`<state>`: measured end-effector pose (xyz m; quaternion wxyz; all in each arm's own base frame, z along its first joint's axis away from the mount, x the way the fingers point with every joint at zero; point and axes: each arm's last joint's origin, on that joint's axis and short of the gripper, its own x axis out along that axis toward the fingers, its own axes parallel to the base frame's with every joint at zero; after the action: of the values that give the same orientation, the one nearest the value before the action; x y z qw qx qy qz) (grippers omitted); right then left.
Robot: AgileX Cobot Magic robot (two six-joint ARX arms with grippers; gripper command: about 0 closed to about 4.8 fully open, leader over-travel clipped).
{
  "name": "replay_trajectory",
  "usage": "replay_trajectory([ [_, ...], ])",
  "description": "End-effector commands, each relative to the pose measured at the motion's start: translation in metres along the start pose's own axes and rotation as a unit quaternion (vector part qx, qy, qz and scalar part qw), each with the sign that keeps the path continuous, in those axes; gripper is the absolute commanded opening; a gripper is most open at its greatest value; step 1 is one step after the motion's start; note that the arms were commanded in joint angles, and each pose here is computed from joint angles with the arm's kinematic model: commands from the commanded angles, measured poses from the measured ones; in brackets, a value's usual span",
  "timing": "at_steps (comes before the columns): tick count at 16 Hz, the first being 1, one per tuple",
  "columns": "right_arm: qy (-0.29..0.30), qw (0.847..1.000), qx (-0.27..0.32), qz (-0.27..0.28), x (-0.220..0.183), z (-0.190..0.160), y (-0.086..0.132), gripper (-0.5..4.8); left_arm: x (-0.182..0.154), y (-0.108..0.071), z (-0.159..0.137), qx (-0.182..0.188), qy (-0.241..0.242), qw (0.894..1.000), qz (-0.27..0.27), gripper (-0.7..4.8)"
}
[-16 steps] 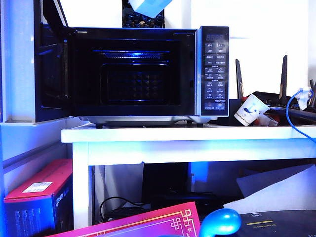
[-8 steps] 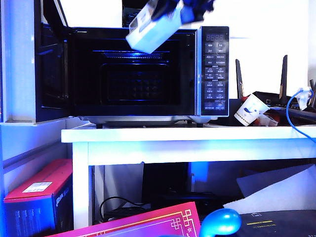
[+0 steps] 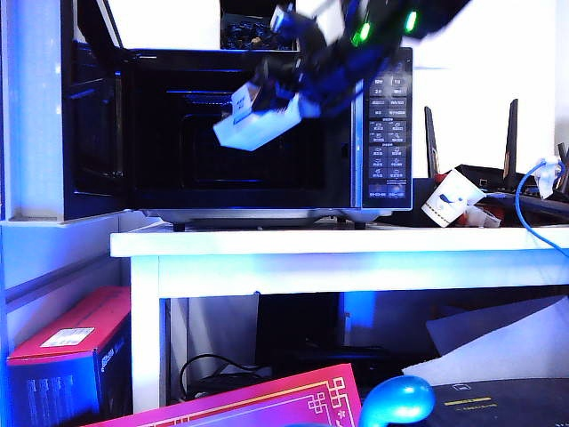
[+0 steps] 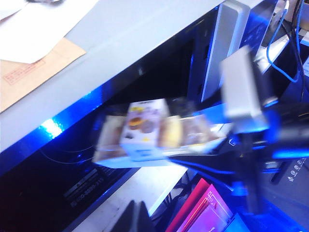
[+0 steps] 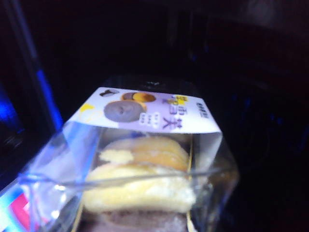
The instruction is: Open the microwave door, place the box of snacks from the top of the microwave inside, then close the microwave door.
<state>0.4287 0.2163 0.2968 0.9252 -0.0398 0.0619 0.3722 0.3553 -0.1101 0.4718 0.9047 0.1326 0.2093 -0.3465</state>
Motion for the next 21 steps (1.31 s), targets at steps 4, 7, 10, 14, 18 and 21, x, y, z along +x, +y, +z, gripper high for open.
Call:
replay_trajectory([
  [4, -0.081, 0.996, -0.023, -0.026, 0.030, -0.029, -0.007, 2.83, -0.003, -0.001, 0.003, 0.006, -0.008, 1.000, 0.001, -0.06],
  [7, -0.106, 0.990, -0.025, -0.086, 0.043, -0.050, -0.011, 2.83, -0.003, -0.001, 0.002, 0.006, -0.008, 1.000, 0.001, -0.06],
  [10, -0.107, 0.990, -0.023, -0.089, 0.050, -0.060, -0.006, 2.83, -0.003, -0.001, 0.003, 0.006, -0.008, 1.000, 0.001, -0.06],
  [14, -0.125, 0.986, -0.024, -0.105, 0.062, -0.057, 0.000, 2.83, -0.003, -0.001, 0.002, 0.005, -0.008, 1.000, 0.001, -0.06],
  [18, -0.130, 0.986, -0.025, -0.102, 0.087, -0.049, -0.002, 2.83, -0.003, -0.001, 0.002, 0.005, -0.007, 1.000, 0.000, -0.06],
  [21, -0.136, 0.985, -0.025, -0.103, 0.103, -0.046, -0.006, 2.83, -0.003, -0.001, 0.002, 0.005, -0.007, 1.000, 0.001, -0.06],
])
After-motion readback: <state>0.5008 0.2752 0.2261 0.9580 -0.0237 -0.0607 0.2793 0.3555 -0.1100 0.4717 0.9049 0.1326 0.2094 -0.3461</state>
